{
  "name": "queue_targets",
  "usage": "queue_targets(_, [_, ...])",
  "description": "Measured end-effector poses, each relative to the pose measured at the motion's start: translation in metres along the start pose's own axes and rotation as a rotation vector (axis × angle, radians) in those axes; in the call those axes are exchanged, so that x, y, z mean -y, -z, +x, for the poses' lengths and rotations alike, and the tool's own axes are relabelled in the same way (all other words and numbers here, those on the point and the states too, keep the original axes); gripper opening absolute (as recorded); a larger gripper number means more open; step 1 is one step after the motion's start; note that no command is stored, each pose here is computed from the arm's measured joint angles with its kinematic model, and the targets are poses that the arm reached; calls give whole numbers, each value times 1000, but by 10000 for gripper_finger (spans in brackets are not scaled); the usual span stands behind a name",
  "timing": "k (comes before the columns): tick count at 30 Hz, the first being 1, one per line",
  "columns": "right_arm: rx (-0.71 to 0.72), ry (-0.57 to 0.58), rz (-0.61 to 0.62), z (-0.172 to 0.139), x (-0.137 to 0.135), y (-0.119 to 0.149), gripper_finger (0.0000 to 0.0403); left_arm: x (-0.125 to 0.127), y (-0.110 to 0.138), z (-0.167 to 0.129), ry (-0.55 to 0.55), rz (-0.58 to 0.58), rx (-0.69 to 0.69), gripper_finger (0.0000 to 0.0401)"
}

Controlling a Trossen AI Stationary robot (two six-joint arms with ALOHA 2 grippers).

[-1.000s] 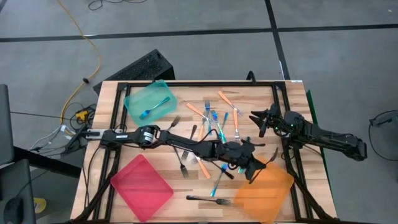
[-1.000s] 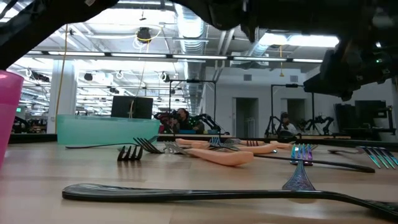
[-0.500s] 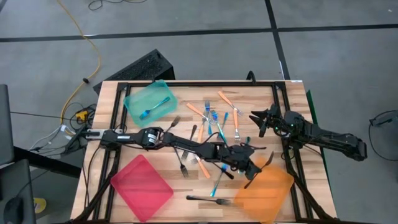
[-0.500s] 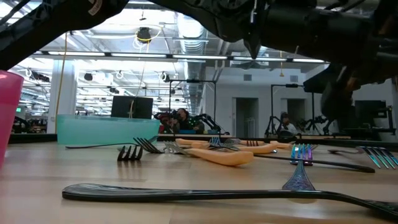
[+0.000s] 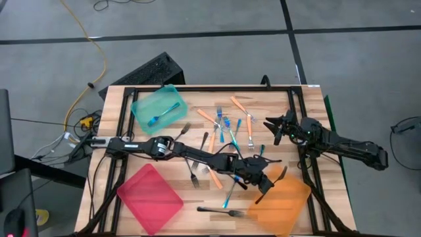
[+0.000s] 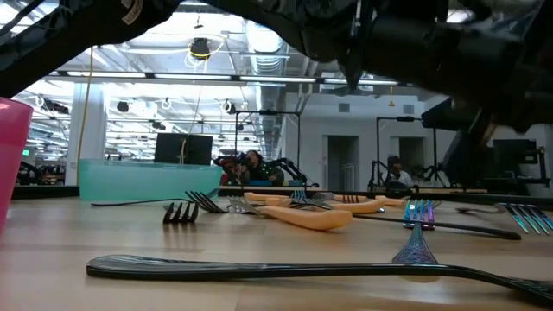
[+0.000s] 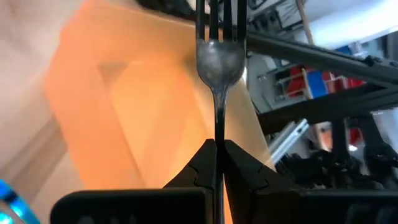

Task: Sort silverware by color (type)
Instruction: Put the black fork into the orange bin

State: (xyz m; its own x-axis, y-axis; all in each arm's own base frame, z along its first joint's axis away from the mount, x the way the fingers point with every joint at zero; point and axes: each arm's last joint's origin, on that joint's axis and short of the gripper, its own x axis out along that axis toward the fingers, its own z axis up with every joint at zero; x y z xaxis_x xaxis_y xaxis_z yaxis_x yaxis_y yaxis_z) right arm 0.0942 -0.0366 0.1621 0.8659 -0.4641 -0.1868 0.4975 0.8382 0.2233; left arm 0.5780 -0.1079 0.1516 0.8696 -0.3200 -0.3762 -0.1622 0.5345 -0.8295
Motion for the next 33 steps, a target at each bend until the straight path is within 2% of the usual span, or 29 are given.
queue_targets(3, [0, 0, 0, 0, 0, 0, 155, -8, -1, 1, -25, -65, -28, 0])
queue_targets(22, [0, 0, -1, 0, 0, 0, 155, -9, -7, 0, -17, -69, -7, 0])
queue_targets(33, [1, 5, -7, 0, 0, 0, 155, -2, 5, 2, 6, -61, -51, 0])
